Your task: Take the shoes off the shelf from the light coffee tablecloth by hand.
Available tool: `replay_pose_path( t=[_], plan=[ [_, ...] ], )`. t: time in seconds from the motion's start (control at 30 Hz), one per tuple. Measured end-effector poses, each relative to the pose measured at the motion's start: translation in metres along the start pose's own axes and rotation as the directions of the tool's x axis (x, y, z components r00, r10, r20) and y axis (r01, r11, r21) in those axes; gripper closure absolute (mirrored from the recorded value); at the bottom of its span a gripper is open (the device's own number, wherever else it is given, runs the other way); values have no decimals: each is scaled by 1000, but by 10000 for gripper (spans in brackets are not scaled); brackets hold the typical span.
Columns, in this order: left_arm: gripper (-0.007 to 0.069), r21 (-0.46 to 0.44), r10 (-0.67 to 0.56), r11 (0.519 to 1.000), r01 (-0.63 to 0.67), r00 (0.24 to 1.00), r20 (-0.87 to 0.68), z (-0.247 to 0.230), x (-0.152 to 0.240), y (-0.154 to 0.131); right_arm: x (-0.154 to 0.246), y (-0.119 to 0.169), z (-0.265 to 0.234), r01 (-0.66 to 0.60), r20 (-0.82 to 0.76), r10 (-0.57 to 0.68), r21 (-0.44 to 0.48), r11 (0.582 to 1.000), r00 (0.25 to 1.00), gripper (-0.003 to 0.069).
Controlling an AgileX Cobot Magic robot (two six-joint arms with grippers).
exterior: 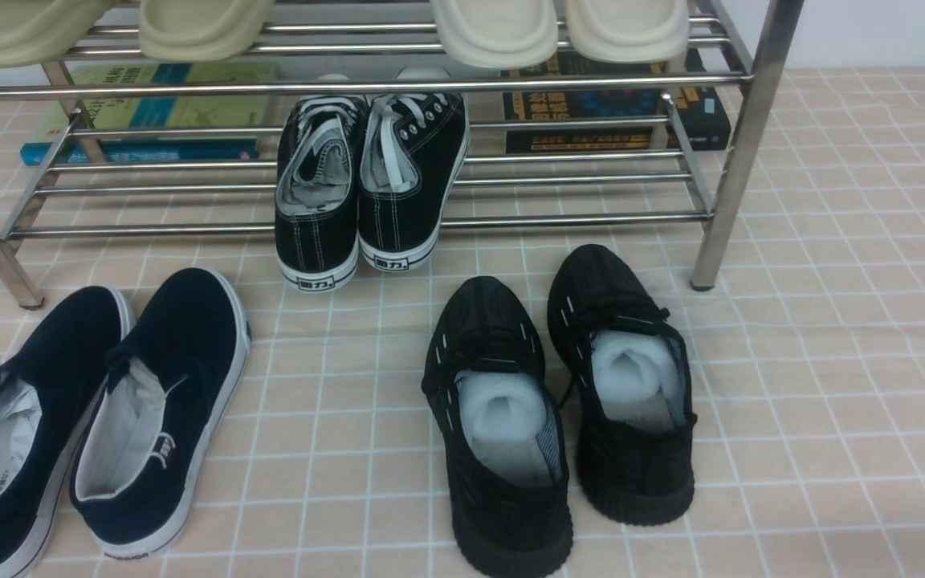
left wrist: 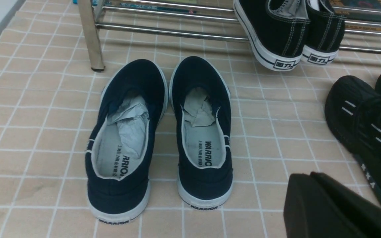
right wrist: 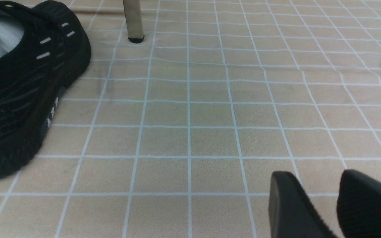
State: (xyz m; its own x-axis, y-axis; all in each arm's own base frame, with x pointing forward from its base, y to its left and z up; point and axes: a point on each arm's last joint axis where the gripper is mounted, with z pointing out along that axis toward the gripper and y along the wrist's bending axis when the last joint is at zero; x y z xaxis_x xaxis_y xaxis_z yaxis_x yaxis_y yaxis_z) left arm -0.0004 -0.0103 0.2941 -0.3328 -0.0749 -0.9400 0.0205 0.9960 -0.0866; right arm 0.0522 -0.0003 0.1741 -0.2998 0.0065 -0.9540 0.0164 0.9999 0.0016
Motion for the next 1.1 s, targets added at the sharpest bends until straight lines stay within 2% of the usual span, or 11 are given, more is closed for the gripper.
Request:
replay_pose_path(
  t=[0.2,0.4,0.57,0.73,0.93,1.1],
  plan=[
    [615,-65,43,997,-43,999,-3,0,0,6,0,0,0,0,0,0,0,1000,1000,420],
    [613,-85,63,995,-60,997,35,7,1,9,0,0,0,0,0,0,0,1000,1000,420],
    [610,-85,-31,996,41,992,121,44,25,15,0,0,0,0,0,0,0,1000,1000,420],
    [606,-91,-123,987,129,990,73,73,65,21,0,0,0,0,0,0,0,1000,1000,420],
    [603,-76,-82,994,81,997,-14,88,98,24,0,0,0,0,0,0,0,1000,1000,420],
    [596,-54,-63,996,64,998,25,89,97,23,0,0,0,0,0,0,0,1000,1000,420]
  ],
)
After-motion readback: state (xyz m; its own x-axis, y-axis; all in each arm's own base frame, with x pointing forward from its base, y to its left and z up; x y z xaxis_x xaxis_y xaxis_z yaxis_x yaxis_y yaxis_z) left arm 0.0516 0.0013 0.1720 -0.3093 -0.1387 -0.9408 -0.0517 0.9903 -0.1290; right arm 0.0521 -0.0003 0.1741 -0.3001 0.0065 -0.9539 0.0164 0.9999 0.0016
